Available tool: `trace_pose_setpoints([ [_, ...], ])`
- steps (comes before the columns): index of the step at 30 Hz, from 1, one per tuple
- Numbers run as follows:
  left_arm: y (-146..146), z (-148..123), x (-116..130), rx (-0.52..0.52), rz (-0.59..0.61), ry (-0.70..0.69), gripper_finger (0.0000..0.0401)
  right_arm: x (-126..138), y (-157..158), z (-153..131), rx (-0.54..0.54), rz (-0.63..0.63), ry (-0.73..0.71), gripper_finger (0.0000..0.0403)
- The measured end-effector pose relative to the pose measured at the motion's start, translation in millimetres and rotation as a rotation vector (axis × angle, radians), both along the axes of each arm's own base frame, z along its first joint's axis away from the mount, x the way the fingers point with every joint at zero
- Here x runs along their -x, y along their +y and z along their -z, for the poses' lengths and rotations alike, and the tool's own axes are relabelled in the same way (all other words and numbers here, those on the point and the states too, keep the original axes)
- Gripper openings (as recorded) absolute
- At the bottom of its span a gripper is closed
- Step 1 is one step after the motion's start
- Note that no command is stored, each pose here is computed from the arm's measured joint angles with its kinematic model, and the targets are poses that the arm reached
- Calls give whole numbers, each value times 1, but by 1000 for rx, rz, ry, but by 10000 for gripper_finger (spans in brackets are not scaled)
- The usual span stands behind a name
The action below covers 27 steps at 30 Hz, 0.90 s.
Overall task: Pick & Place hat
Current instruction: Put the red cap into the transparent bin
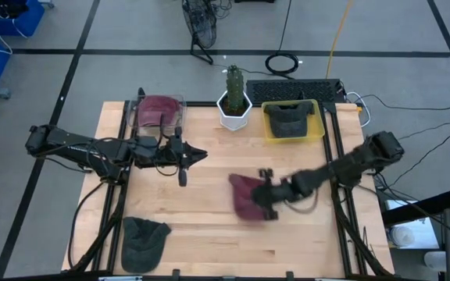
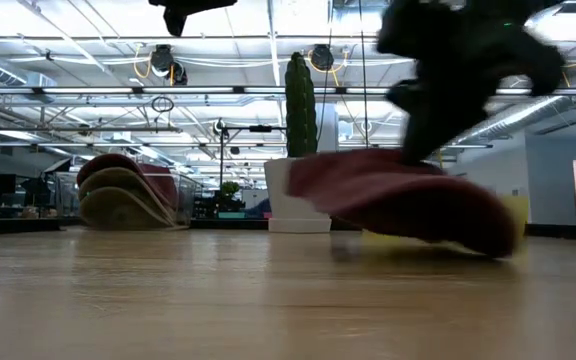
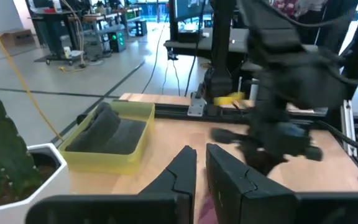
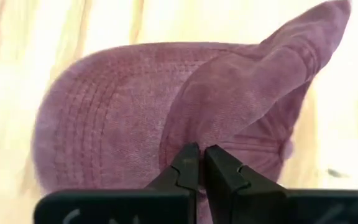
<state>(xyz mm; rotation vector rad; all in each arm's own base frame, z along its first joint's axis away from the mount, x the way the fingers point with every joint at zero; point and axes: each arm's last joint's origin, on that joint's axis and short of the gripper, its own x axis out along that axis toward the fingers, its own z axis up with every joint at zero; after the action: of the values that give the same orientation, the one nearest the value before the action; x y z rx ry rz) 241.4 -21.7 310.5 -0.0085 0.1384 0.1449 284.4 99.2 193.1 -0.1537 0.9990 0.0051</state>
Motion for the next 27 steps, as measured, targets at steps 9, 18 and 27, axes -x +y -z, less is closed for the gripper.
trace_pose_setpoints([
  [9,-6,8,3,-20,29,92,42,-46,-74,-6,-77,-45,-246,6],
  [18,-6,10,3,15,21,102,42,-80,-86,23,-88,-76,-341,18],
  [27,-13,21,7,52,36,211,42,-82,-88,10,-21,-72,-391,93],
])
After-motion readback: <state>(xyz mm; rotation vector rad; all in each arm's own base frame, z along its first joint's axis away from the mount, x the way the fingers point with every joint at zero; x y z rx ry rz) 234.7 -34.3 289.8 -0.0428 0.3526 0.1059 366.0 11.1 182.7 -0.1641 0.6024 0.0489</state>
